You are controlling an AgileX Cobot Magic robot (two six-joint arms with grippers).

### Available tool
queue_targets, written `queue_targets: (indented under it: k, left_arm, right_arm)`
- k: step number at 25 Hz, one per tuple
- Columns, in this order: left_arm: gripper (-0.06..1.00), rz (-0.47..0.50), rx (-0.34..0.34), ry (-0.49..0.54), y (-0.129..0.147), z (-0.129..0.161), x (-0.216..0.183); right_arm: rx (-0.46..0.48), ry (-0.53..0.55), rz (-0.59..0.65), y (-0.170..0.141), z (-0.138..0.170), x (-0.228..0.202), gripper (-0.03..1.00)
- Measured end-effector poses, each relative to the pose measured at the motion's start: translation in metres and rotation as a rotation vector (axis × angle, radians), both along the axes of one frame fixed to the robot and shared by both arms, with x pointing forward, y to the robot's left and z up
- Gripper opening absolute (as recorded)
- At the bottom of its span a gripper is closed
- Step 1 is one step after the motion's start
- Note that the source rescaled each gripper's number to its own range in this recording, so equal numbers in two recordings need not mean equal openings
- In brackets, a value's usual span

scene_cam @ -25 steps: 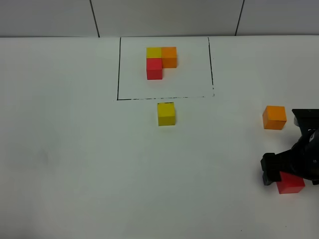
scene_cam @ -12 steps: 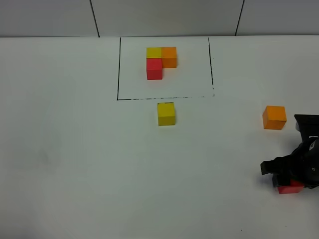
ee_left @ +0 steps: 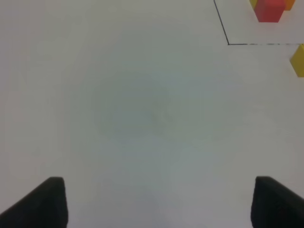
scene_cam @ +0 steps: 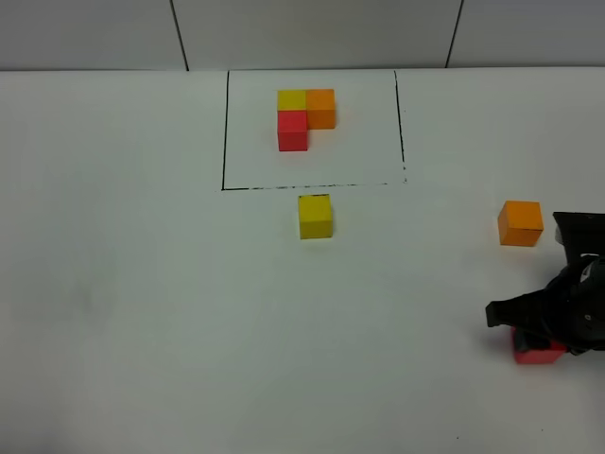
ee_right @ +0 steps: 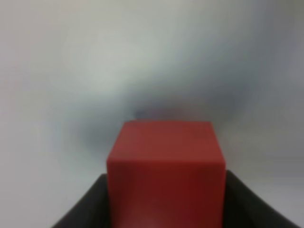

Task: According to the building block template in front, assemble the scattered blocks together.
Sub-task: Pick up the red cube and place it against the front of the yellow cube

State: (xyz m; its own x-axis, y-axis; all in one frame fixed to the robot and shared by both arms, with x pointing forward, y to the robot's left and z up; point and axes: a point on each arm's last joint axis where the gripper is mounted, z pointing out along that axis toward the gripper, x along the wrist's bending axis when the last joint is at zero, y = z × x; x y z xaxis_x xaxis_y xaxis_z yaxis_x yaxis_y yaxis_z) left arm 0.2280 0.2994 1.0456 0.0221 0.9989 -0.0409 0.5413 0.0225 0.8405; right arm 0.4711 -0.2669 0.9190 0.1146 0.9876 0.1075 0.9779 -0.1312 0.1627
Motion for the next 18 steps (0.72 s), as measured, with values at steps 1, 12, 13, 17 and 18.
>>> queue_targets:
  k: [1, 12, 13, 17, 18]
  left_arm:
    - [0.65, 0.000, 0.000, 0.000, 0.000, 0.000, 0.000]
    - [0.65, 0.000, 0.000, 0.000, 0.000, 0.000, 0.000]
    - [0.65, 0.000, 0.000, 0.000, 0.000, 0.000, 0.000]
    - [0.65, 0.000, 0.000, 0.000, 0.000, 0.000, 0.000]
    - [0.65, 0.000, 0.000, 0.000, 0.000, 0.000, 0.000]
  right_arm:
    - [0.008, -0.015, 0.013, 0.007, 0.006, 0.003, 0.03]
    - [-0.002, -0.077, 0.027, 0.136, 0.034, 0.041, 0.03]
    - [-0.020, -0.075, 0.039, 0.148, 0.033, 0.046, 0.03]
    - [-0.073, -0.067, 0.088, 0.189, 0.028, 0.073, 0.03]
    - [-0.079, -0.067, 0.099, 0.196, 0.028, 0.079, 0.03]
